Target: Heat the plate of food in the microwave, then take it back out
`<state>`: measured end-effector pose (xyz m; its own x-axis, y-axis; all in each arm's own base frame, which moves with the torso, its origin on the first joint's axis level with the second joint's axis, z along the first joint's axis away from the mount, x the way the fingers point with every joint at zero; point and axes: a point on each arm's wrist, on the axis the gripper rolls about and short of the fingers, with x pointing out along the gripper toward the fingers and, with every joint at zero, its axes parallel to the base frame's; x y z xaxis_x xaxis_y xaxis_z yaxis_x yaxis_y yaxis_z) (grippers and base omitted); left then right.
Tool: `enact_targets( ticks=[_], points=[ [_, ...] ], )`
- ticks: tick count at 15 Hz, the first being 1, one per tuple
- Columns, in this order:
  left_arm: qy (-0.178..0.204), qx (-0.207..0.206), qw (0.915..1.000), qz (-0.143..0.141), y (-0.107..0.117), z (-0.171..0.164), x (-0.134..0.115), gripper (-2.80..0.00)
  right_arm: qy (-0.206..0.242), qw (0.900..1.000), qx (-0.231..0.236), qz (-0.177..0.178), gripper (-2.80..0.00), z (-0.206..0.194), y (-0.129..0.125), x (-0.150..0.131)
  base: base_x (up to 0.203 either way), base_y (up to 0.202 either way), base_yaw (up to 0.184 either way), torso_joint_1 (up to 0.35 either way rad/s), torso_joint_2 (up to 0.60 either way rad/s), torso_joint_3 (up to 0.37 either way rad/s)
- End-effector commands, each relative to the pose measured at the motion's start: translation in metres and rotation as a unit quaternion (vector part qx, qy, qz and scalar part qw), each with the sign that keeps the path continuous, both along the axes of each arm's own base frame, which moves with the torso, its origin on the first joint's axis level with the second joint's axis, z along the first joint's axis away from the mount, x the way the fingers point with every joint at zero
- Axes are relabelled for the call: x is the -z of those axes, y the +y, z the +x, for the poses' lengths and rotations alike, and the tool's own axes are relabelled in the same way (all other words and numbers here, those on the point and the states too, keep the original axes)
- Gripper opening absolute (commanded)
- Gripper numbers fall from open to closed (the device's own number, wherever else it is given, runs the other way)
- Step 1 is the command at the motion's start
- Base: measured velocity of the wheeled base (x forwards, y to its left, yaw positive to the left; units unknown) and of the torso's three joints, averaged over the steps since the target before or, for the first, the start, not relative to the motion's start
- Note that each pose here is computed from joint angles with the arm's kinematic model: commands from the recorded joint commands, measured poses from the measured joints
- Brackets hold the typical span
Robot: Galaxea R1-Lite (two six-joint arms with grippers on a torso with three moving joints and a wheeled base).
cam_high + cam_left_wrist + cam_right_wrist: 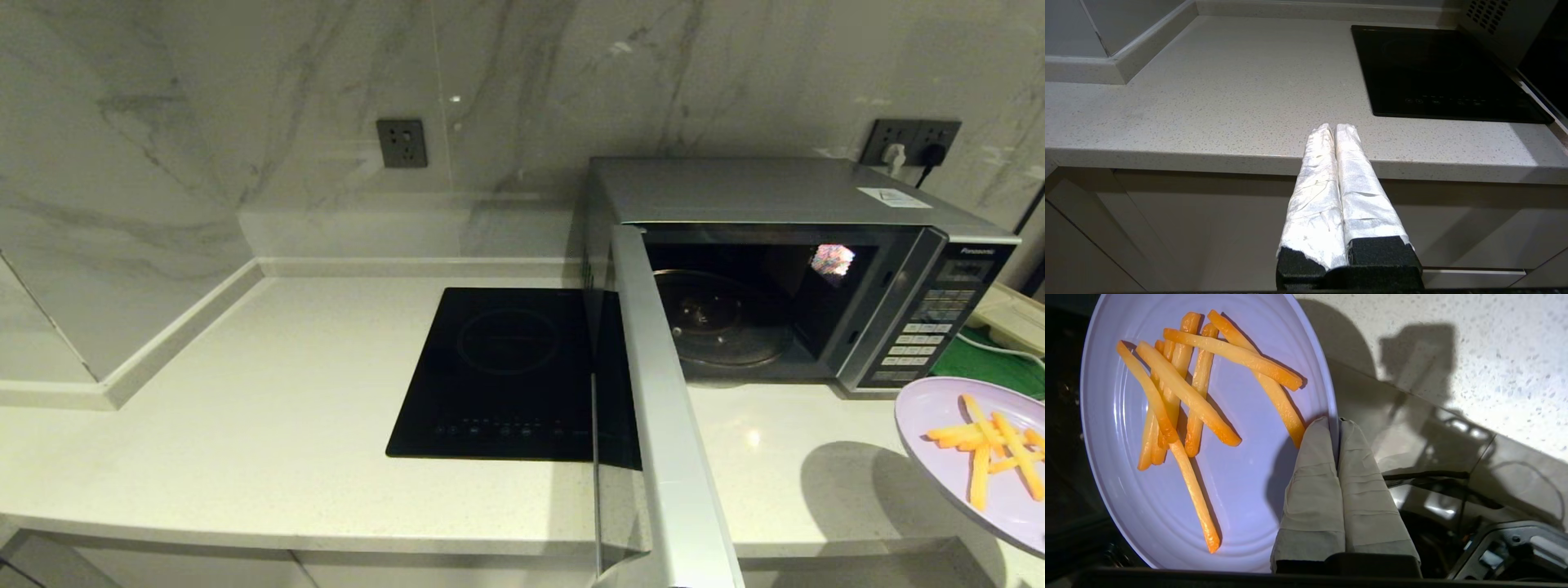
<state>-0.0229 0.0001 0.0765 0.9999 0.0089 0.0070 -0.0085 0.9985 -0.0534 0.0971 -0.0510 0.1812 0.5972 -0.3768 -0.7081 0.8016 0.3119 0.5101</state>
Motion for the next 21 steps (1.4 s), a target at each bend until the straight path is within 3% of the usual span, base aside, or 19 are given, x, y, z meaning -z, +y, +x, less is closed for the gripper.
enact_targets(
  ticks=[1,4,8,13,17,21],
  points=[
    [0.000,0.000,1.0000,0.000,0.000,0.000,0.000,-2.80,0.015,0.999,0.024,0.021,-2.80,0.008,-0.005,0.006,0.000,0.000,0.000,0.000,0.00,0.000],
    [0.000,0.000,1.0000,0.000,0.000,0.000,0.000,-2.80,0.043,0.995,0.087,0.017,-2.80,0.025,-0.016,0.012,0.000,0.000,0.000,0.000,0.00,0.000],
    [0.000,0.000,1.0000,-0.001,0.000,0.000,0.000,-2.80,0.052,0.988,0.146,-0.027,-2.80,0.054,-0.037,0.023,0.000,0.000,0.000,0.000,0.00,0.000],
    [0.000,0.000,1.0000,-0.001,0.000,0.000,0.000,-2.80,0.070,0.976,0.203,-0.022,-2.80,0.074,-0.075,0.042,0.000,0.000,0.000,0.000,0.00,0.000],
    [0.000,0.000,1.0000,-0.001,0.000,0.000,0.000,-2.80,0.084,0.972,0.222,-0.004,-2.80,0.084,-0.099,0.063,0.000,0.000,0.000,0.000,0.00,0.000],
    [0.000,0.000,1.0000,0.000,0.000,0.000,0.000,-2.80,0.074,0.977,0.198,0.023,-2.80,0.090,-0.116,0.081,0.000,0.000,0.000,0.000,0.00,0.000]
  ],
)
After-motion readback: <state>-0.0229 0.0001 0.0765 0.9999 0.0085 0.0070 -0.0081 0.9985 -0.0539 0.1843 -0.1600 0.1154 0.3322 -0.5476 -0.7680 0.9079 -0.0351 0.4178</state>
